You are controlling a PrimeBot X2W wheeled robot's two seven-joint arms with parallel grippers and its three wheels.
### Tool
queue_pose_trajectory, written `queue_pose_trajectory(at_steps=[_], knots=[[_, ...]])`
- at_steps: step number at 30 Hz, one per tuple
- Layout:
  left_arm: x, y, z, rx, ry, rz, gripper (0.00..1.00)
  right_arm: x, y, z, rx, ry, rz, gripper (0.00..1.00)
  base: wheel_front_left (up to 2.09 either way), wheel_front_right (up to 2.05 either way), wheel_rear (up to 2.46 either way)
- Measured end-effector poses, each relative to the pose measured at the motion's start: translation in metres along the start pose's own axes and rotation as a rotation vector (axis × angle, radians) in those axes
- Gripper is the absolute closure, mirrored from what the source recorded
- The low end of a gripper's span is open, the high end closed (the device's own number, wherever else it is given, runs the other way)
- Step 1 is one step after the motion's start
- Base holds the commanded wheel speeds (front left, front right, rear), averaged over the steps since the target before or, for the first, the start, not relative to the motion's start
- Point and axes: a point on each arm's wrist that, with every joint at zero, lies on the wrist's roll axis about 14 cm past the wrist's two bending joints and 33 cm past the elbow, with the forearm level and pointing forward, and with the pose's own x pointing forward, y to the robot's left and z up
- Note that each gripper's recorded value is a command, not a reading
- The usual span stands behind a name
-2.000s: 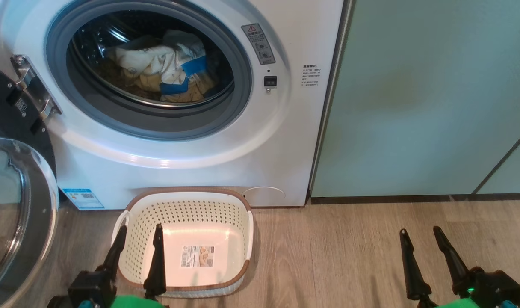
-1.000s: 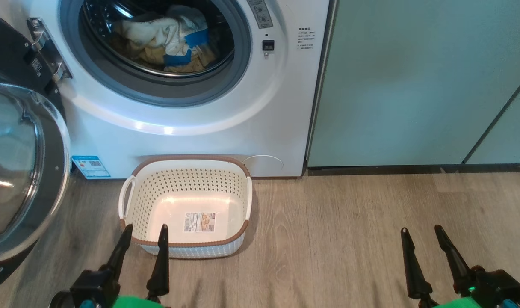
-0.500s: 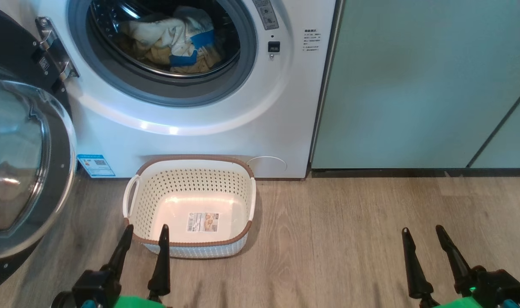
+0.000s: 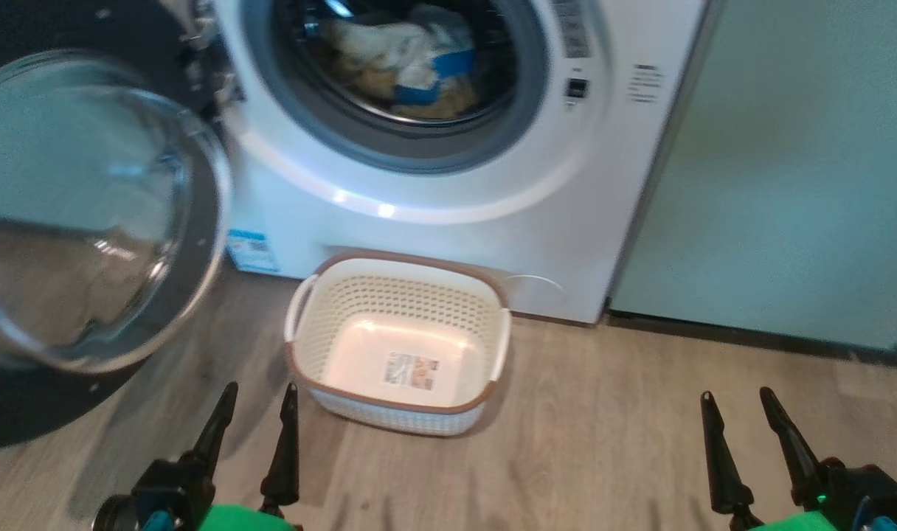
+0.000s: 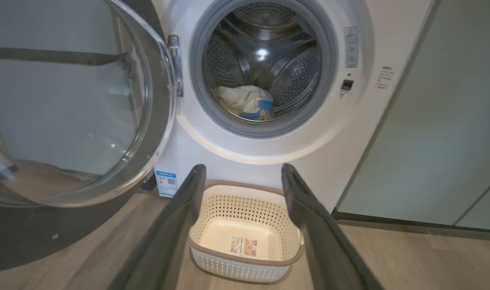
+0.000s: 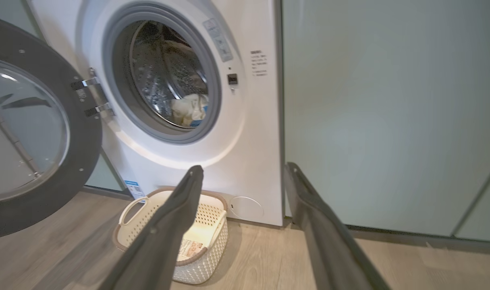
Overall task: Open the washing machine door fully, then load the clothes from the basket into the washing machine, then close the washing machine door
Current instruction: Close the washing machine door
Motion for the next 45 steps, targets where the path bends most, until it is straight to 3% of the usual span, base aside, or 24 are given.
queue_pose_trajectory(at_steps=[16, 28, 29, 30, 31, 32, 45], knots=[[-0.052, 0.072, 0.015, 0.020, -0.037, 0.266, 0.00, 0.035, 0.079, -0.016, 0.021, 0.047, 0.274, 0.00, 0.00, 0.00, 0.00], [-0.061, 0.083, 0.019, 0.026, -0.050, 0.311, 0.00, 0.036, 0.092, -0.018, 0.024, 0.054, 0.316, 0.00, 0.00, 0.00, 0.00], [-0.061, 0.083, 0.019, 0.026, -0.050, 0.311, 0.03, 0.036, 0.092, -0.018, 0.024, 0.054, 0.315, 0.00, 0.00, 0.00, 0.00], [-0.060, 0.083, 0.019, 0.025, -0.050, 0.310, 0.30, 0.036, 0.091, -0.019, 0.024, 0.055, 0.314, 0.00, 0.00, 0.00, 0.00], [-0.060, 0.082, 0.019, 0.024, -0.050, 0.309, 0.85, 0.036, 0.091, -0.019, 0.024, 0.055, 0.313, 0.00, 0.00, 0.00, 0.00], [-0.059, 0.081, 0.018, 0.021, -0.050, 0.304, 1.00, 0.036, 0.091, -0.019, 0.024, 0.056, 0.312, 0.00, 0.00, 0.00, 0.00], [-0.057, 0.073, 0.021, -0.014, -0.061, 0.250, 1.00, 0.037, 0.091, -0.022, 0.027, 0.064, 0.315, 0.00, 0.00, 0.00, 0.00]])
